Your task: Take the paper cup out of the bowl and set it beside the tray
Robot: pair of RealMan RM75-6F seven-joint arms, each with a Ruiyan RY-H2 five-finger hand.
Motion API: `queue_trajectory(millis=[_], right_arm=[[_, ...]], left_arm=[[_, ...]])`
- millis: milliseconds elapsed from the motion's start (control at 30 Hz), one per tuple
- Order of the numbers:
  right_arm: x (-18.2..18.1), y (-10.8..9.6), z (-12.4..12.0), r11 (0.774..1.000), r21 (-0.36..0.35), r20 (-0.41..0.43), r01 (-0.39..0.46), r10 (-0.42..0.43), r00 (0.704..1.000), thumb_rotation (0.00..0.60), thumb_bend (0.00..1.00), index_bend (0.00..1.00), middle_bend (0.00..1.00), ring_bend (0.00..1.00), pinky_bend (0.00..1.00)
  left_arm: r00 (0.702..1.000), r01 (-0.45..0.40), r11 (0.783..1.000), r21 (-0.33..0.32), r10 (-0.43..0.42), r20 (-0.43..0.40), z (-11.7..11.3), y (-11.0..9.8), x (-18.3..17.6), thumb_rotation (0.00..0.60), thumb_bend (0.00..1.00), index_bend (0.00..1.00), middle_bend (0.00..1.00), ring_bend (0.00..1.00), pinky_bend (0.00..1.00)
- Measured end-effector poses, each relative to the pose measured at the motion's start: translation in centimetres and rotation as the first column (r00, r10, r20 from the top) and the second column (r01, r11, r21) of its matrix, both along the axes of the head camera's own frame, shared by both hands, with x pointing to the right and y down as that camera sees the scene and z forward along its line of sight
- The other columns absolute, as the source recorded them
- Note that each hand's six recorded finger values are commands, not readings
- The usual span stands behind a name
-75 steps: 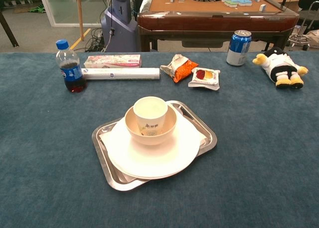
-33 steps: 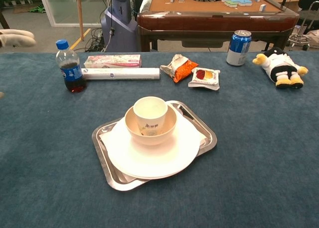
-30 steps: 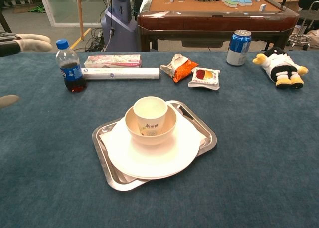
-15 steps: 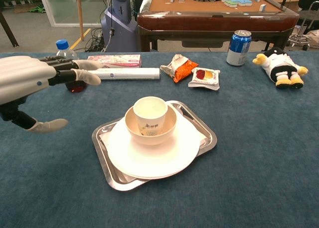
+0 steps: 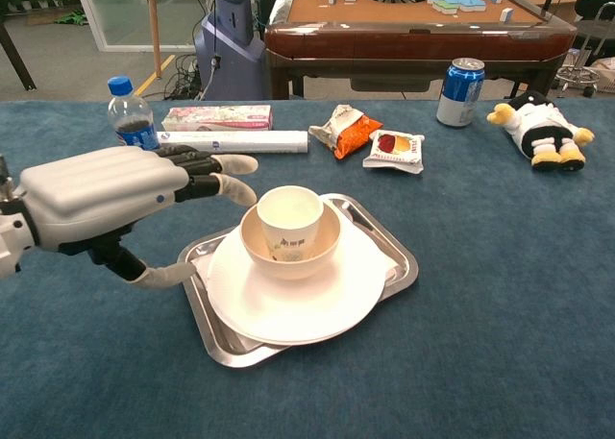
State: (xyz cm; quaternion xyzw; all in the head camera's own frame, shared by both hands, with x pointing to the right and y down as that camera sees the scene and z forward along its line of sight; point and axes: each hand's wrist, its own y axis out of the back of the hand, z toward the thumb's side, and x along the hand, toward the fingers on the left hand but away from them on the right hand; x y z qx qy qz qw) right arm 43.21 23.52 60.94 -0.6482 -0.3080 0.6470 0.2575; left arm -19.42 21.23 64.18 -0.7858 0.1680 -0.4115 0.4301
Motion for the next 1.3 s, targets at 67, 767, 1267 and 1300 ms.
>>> queue_trajectory(millis=[67, 767, 1267, 1300], right_arm=[[0.1, -0.1, 0.1, 1.000, -0.003, 0.000, -0.006, 0.006, 1.000, 0.600, 0.21, 0.00, 0.00, 0.00, 0.00], [1.2, -0.6, 1.0, 0.998, -0.038, -0.004, -0.047, 0.047, 0.999, 0.600, 0.21, 0.00, 0.00, 0.00, 0.00], [1.7, -0.8, 1.2, 0.997, -0.044, -0.002, -0.069, 0.069, 0.998, 0.600, 0.21, 0.00, 0.00, 0.00, 0.00], [1.7, -0.8, 1.2, 0.997, -0.046, -0.003, -0.070, 0.070, 0.998, 0.600, 0.21, 0.00, 0.00, 0.00, 0.00]], left_arm=[[1.000, -0.008, 1.000, -0.006, 0.008, 0.003, 0.3, -0.2, 0.4, 0.600, 0.32, 0.17, 0.00, 0.00, 0.00], [0.998, -0.065, 0.998, -0.019, 0.065, -0.017, 1.4, -2.4, 4.4, 0.600, 0.32, 0.21, 0.00, 0.00, 0.00], [0.998, -0.060, 0.997, -0.044, 0.058, -0.034, 2.8, -3.4, 5.5, 0.600, 0.32, 0.21, 0.00, 0.00, 0.00], [0.998, -0.057, 0.997, -0.046, 0.056, -0.034, 2.9, -3.6, 5.5, 0.600, 0.32, 0.21, 0.00, 0.00, 0.00]])
